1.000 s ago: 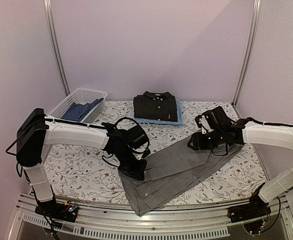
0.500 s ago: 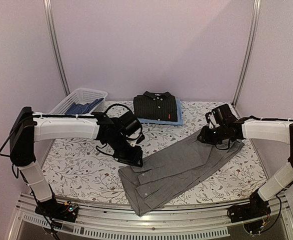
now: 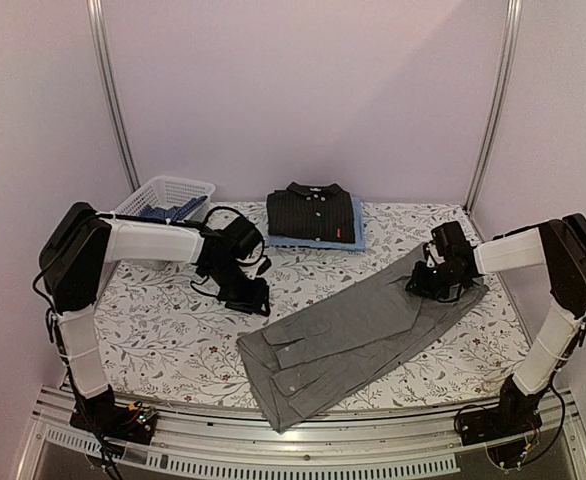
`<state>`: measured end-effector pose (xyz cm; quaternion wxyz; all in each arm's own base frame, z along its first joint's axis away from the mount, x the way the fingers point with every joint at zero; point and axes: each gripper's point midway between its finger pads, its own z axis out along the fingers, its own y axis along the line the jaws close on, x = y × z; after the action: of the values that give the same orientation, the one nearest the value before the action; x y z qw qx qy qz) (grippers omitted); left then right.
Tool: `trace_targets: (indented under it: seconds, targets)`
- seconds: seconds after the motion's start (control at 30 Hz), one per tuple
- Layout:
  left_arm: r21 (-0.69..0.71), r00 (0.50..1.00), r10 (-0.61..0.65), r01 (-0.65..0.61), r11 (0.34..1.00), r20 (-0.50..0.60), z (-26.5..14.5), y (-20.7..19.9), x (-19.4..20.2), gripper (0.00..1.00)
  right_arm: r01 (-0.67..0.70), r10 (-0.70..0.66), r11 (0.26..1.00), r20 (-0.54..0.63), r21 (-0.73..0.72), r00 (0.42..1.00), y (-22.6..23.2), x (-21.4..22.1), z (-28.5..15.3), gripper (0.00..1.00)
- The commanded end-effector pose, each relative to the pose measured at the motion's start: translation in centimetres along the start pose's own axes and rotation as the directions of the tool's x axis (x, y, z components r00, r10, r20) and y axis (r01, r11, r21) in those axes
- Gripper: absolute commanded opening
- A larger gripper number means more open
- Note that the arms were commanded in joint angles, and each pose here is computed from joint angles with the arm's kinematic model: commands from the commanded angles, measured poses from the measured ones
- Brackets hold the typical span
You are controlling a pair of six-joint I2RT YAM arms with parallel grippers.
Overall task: Fold and stack the long sleeve shirts
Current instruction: Smooth out the rectangle-folded shirt at the center of the board.
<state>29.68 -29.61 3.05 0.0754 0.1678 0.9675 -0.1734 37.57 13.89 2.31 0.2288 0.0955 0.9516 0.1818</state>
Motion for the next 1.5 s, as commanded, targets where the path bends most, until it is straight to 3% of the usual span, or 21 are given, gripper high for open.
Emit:
trace_targets:
  seconds: [0.0, 0.23, 0.47, 0.7, 0.87, 1.47]
  targets:
    - [0.011, 0.999, 0.039, -0.039, 0.999, 0.012, 0.7, 0.2, -0.7, 0.46, -0.026, 0.026, 0.999, -0.021, 0.019, 0.999, -1.7, 0.8, 0.8, 0.23]
    - [-0.002, 0.999, 0.021, -0.021, 1.000, 0.024, 0.1, 1.3, -0.9, 0.46, 0.039, -0.036, 0.997, 0.036, -0.066, 0.999, 2.1, -0.9, -3.0, 0.25]
    - [0.009, 0.999, 0.023, -0.023, 1.000, 0.027, -0.4, 1.2, -1.0, 0.46, 0.088, -0.088, 0.985, 0.005, -0.149, 0.996, 5.5, 2.8, -5.1, 0.25]
    - [0.016, 0.999, 0.045, -0.045, 0.999, 0.012, -0.2, 1.0, -1.3, 0.46, 0.006, -0.023, 0.984, -0.094, -0.177, 0.995, 3.6, 7.7, -3.4, 0.20]
    - [0.018, 0.998, 0.055, -0.055, 0.998, -0.007, 0.1, 1.0, -1.1, 0.46, -0.024, 0.012, 0.995, -0.118, -0.101, 0.993, 1.5, 9.1, -2.7, 0.20]
    - [0.045, 0.994, 0.076, -0.072, 0.996, -0.075, 1.3, 0.7, 1.0, 0.47, -0.114, 0.112, 0.992, 0.050, 0.044, 0.992, -3.9, 3.0, -5.2, 0.25]
